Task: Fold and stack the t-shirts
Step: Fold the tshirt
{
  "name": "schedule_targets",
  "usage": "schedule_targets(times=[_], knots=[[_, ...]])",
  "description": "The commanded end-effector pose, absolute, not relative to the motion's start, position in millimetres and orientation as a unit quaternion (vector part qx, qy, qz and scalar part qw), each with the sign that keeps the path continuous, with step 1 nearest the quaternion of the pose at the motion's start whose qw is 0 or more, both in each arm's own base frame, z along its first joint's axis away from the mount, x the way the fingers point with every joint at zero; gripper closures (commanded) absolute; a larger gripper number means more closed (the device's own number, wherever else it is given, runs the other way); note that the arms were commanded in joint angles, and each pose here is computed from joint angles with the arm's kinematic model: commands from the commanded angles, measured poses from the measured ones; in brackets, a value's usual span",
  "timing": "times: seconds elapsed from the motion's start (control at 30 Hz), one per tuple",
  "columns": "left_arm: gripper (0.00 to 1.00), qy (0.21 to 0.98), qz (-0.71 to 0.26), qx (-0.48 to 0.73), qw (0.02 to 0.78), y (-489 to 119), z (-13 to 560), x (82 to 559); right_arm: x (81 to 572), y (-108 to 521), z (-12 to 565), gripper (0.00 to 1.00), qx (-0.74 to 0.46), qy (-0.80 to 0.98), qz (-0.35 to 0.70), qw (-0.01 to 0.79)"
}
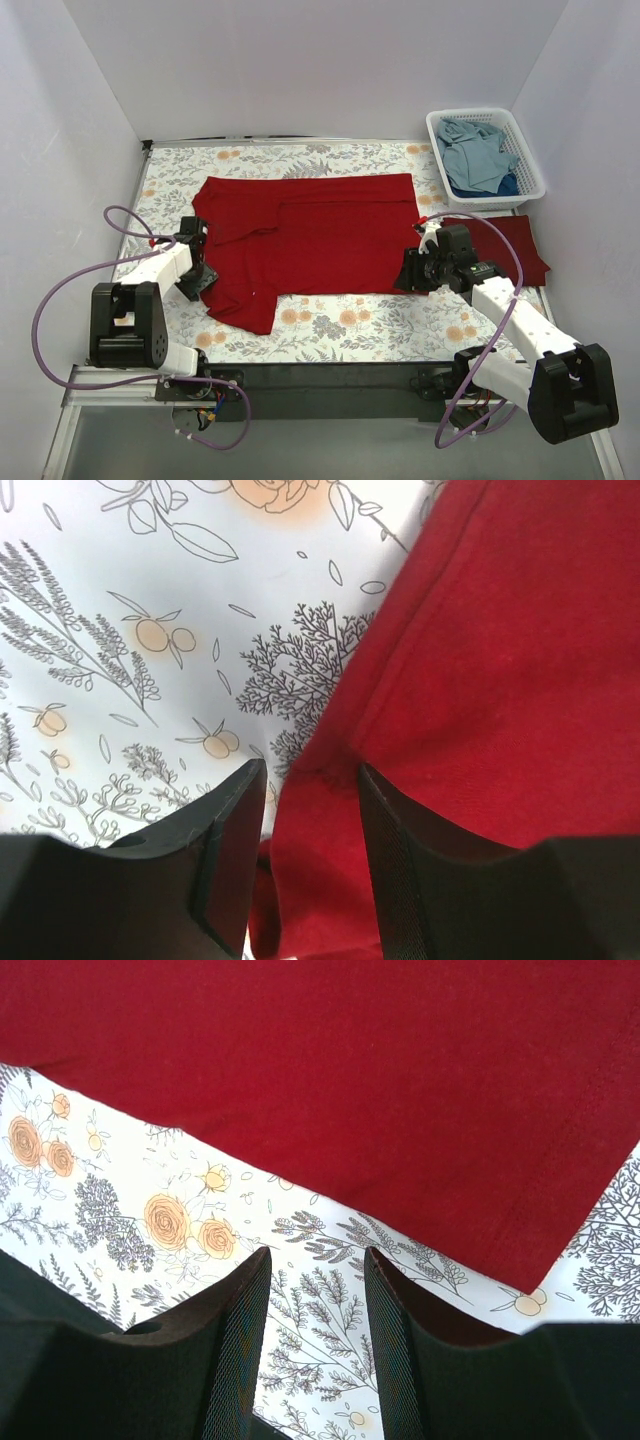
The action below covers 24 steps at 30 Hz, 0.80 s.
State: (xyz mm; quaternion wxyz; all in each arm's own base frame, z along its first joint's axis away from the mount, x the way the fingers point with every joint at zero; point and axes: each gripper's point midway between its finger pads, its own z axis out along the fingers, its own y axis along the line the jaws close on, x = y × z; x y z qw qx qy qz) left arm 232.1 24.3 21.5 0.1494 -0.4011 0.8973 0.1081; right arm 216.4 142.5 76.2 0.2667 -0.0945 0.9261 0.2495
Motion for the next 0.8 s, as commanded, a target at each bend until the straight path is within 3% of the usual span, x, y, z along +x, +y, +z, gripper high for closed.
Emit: schedule_targets(times=[0.0,0.27,0.53,0.77], knots=[[0.59,0.894,0.116,-0.399,0.166,31,15,237,215,141,75,0.51,-0.1,0.926,0.243,0.269],[0.64,0.897,0.104,-0.398,0.163,26,2,236,211,123,70,0.51,-0.075,0.942,0.197,0.261],[0.99,0.9,0.09,-0.394,0.161,21,0,232,203,90,57,0.51,-0.019,0.965,0.108,0.237],[1.0,0.902,0.082,-0.389,0.17,20,3,239,202,73,41,0.53,0.02,0.974,0.059,0.216]])
